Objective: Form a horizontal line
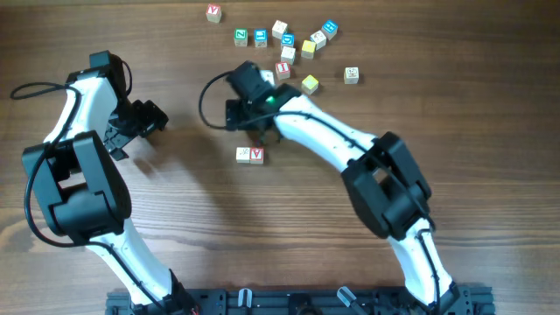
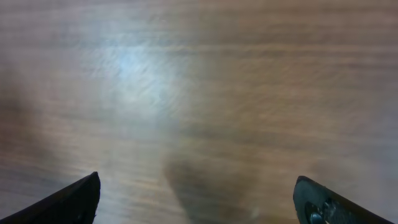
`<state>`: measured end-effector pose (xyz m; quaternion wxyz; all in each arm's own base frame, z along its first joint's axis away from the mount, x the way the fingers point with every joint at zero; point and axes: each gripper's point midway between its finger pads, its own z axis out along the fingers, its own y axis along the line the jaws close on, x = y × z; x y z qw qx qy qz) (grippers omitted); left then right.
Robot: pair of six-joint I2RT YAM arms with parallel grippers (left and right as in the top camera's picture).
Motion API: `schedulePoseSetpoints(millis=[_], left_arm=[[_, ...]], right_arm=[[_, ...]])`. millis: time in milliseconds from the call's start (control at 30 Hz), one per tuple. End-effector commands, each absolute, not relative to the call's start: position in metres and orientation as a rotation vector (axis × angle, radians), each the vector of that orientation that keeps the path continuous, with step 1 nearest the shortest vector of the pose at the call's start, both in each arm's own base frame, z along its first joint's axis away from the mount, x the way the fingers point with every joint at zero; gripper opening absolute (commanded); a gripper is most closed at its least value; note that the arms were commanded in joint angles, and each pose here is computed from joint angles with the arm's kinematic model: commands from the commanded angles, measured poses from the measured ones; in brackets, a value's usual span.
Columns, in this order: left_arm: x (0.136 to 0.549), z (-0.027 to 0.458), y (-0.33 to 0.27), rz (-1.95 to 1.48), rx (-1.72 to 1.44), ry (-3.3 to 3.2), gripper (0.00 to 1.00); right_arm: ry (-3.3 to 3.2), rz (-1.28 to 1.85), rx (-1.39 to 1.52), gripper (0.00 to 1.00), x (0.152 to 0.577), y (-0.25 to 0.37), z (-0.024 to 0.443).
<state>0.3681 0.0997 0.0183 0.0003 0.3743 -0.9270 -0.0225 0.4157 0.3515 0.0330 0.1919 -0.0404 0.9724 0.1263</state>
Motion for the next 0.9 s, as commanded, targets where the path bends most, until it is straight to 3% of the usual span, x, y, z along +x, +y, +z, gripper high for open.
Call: schedulePoseSetpoints(millis=[0,100,133,167,200,233,267,300,367,433,533,667,733,867], left_arm=[[0.368,0.022,0.102,-0.084,1.186,-2.918,1.0],[0.368,0.022,0.102,-0.084,1.186,-2.918,1.0],[0.368,0.022,0.102,-0.084,1.186,-2.918,1.0],[0.368,0.022,0.102,-0.084,1.186,-2.918,1.0],[0.368,0.022,0.102,-0.084,1.186,-2.918,1.0],[0.368,0.022,0.102,-0.084,1.186,-2.918,1.0],[0.368,0.022,0.102,-0.084,1.186,-2.918,1.0],[0.368,0.022,0.102,-0.084,1.186,-2.918,1.0],[0.368,0.022,0.102,-0.084,1.186,-2.918,1.0],[0.368,0.022,0.102,-0.084,1.186,-2.918,1.0],[0.368,0.022,0.102,-0.084,1.186,-2.918,1.0],[0.368,0.022,0.102,-0.084,1.186,-2.918,1.0],[0.368,0.022,0.102,-0.084,1.186,-2.918,1.0],[0.368,0.022,0.102,-0.084,1.186,-2.918,1.0]], right_arm=[[2.644,0.446,-0.112,0.99,0.445,0.345,0.077],[2.585,0.452,-0.008,0.98,0.473,0.309,0.109],[2.564,0.443,-0.009,0.91,0.481,0.297,0.117],[2.55,0.435,-0.019,0.79,0.487,0.289,0.125],[2.525,0.428,-0.036,0.75,0.496,0.282,0.143],[2.498,0.42,-0.038,0.62,0.505,0.273,0.162],[2.451,0.417,-0.027,0.38,0.518,0.26,0.19],[2.42,0.406,-0.034,0.28,0.526,0.251,0.207],[2.43,0.363,-0.062,0.29,0.531,0.235,0.201],[2.496,0.326,-0.023,0.52,0.531,0.222,0.17],[2.583,0.288,0.015,0.72,0.532,0.214,0.124],[2.639,0.262,0.02,0.7,0.538,0.215,0.078],[2.651,0.256,0.017,0.78,0.541,0.216,0.062],[2.719,0.237,0.016,0.8,0.533,0.214,0.034]])
